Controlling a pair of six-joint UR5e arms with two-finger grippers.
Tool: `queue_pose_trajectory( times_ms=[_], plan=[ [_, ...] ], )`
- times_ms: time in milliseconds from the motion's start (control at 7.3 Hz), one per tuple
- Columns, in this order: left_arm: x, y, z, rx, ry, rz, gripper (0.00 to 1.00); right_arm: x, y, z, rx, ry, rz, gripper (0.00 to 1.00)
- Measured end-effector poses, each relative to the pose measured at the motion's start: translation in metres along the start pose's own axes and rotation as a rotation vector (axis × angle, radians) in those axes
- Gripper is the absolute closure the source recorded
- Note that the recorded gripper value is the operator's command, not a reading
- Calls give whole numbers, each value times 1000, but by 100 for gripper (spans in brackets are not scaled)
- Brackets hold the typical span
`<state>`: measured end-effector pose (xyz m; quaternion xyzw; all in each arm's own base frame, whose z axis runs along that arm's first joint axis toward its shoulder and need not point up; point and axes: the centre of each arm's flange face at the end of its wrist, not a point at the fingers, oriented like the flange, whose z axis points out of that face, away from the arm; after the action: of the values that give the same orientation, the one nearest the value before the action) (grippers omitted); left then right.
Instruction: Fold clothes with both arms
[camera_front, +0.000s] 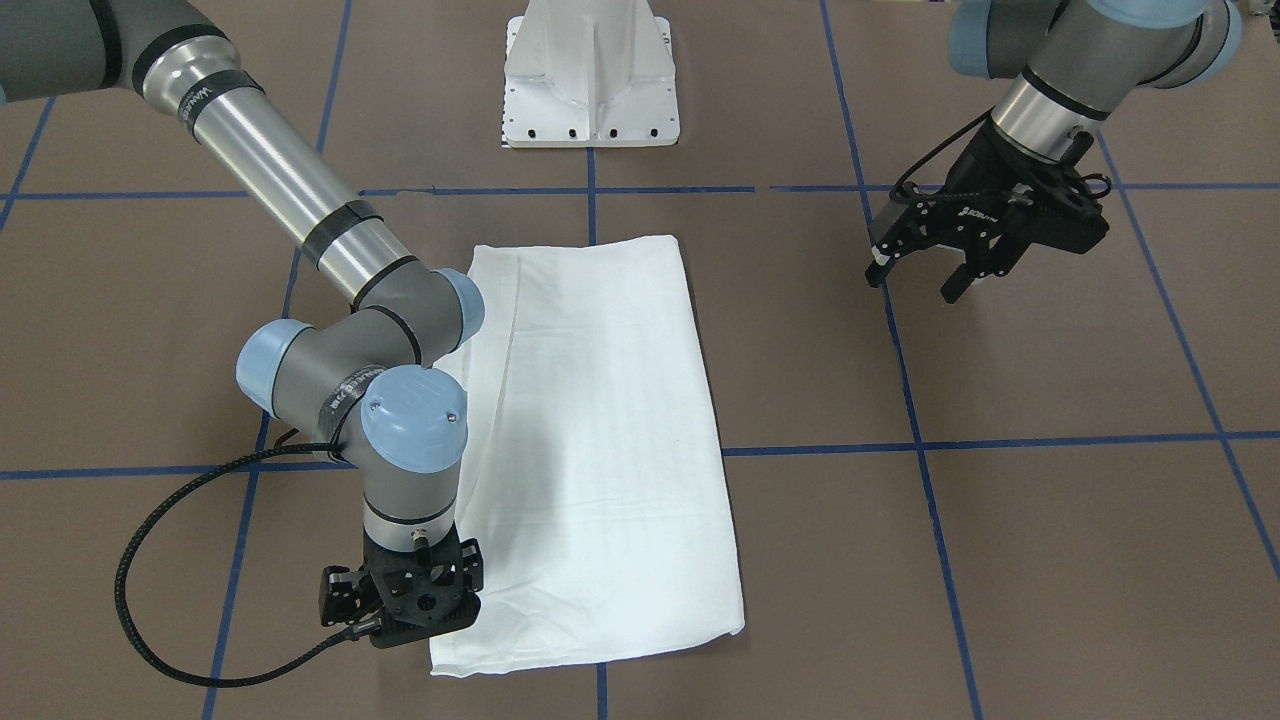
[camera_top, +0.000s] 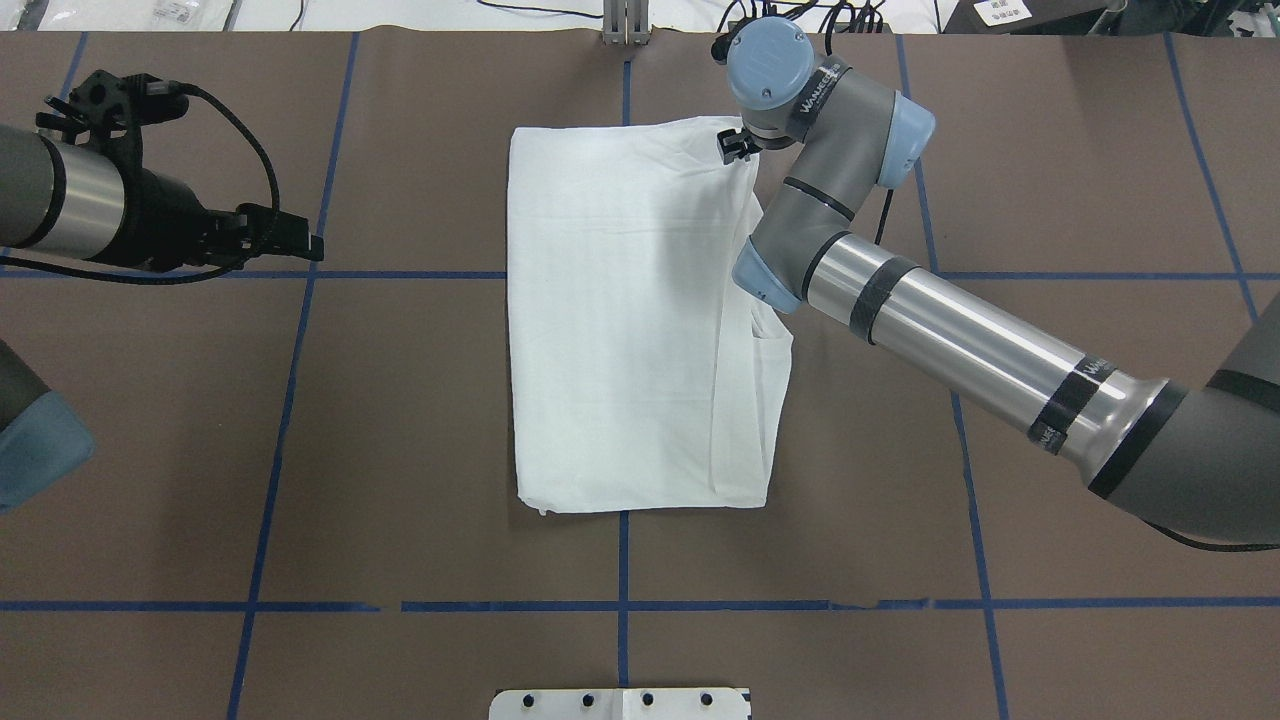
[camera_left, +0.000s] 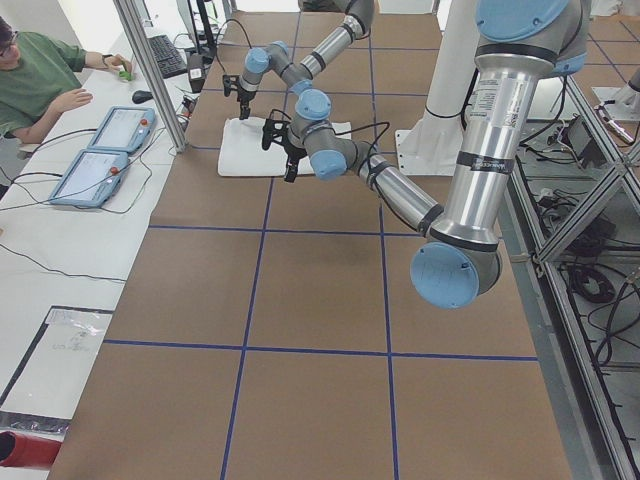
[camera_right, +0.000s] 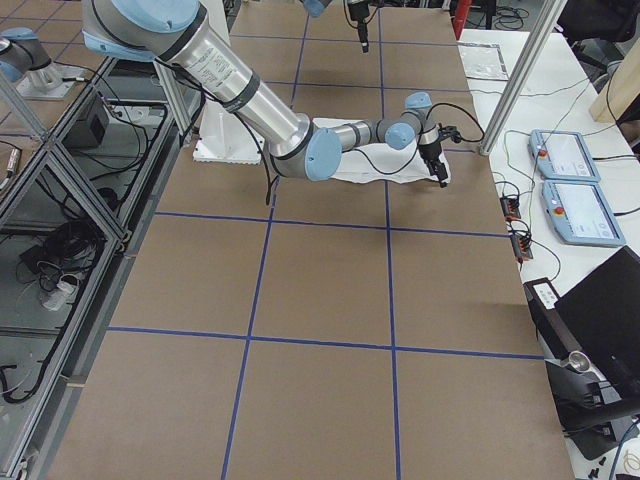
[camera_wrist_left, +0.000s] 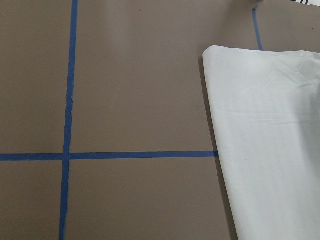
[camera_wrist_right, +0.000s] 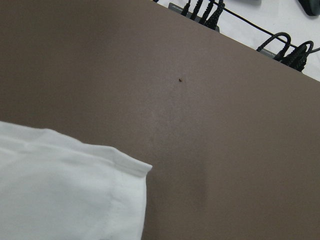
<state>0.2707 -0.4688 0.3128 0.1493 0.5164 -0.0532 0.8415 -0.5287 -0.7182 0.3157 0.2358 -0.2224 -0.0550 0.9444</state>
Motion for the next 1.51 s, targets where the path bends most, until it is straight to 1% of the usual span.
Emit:
queue_pose_trajectory(
  times_ms=[274,548,684,958,1095,1506],
  plan=[
    [-2,-1,2,-1,-4,4,0,-11,-5,-10,1,-26,-2,0],
    [-3,-2,3,1,-7,9,0,-17,-1,-12,-32,-68,-6,0],
    [-3,-3,3,1,-7,10,0,-20,1,-15,-63,-84,-10,0],
    [-3,-4,2,3,-5,11,0,-25,2,-32,-143,-93,-27,0],
    [-3,-4,1,3,-5,12,0,-26,4,-34,-175,-99,-30,0],
    [-2,-4,1,3,-4,12,0,-26,11,-32,-249,-106,-25,0]
  ],
)
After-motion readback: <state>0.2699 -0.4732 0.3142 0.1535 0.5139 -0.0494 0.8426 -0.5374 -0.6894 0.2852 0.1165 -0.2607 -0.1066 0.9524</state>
